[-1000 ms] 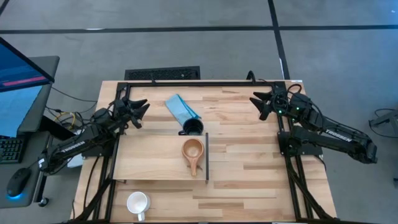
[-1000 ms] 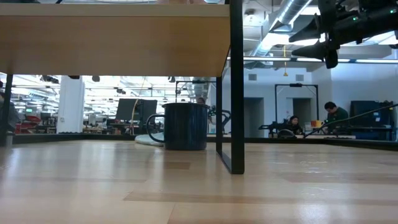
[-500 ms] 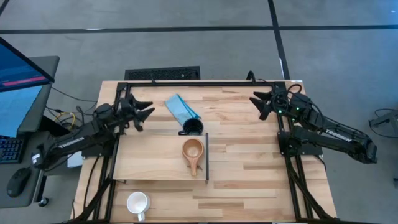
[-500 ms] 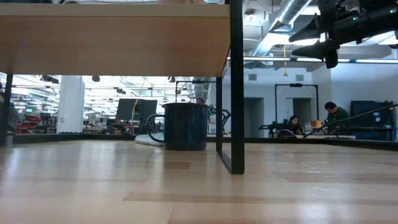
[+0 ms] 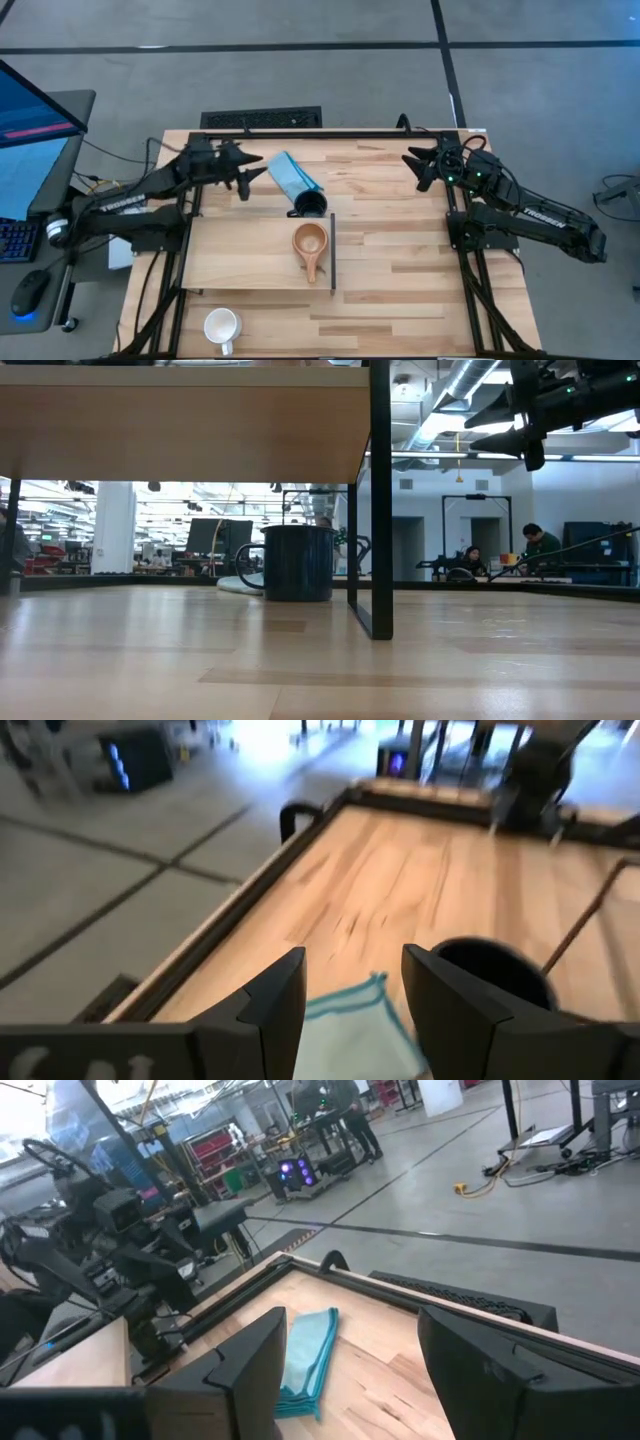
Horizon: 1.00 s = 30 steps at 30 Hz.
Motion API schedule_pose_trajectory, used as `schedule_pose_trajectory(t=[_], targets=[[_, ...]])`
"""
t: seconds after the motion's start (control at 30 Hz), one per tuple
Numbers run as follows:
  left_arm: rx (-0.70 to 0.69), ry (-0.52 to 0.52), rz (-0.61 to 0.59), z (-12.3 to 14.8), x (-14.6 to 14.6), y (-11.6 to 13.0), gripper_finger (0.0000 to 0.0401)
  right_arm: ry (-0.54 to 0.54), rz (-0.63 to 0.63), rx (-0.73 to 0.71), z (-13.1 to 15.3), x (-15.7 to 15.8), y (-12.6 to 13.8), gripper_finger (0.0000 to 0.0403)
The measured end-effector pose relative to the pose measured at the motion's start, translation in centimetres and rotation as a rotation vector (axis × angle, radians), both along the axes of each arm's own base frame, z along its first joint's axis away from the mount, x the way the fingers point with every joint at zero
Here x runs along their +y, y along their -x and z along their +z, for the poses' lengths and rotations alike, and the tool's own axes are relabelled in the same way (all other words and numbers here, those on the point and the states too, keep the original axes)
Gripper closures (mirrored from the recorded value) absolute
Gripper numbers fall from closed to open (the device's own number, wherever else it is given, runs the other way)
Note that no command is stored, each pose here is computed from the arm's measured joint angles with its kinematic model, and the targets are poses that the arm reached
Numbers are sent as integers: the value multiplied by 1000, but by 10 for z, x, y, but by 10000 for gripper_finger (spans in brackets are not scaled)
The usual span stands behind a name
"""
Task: Stack small to large cups/mugs on shelf
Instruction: Put the dark blue cup on the shelf
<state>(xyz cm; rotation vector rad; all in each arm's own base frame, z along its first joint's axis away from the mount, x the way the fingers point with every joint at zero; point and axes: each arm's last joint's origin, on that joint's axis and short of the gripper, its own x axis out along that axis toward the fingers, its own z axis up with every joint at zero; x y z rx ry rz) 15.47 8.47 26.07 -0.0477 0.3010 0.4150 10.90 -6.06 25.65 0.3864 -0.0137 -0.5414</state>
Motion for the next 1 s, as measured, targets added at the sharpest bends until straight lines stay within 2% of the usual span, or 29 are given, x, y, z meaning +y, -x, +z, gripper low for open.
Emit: schedule_pose_trajectory(t=[0.23,0.53,0.8,1.0], targets=[[144,19,5,11,18,-30,243,0,0,0,0,0,0,154],[266,-34,-60,12,38,-67,244,2,4,7,0,0,0,154],[342,-3,-74,-2,55,-101,244,30,8,25,-1,0,0,154],[427,22,-159,-17,54,-129,244,33,9,27,-1,0,0,154]])
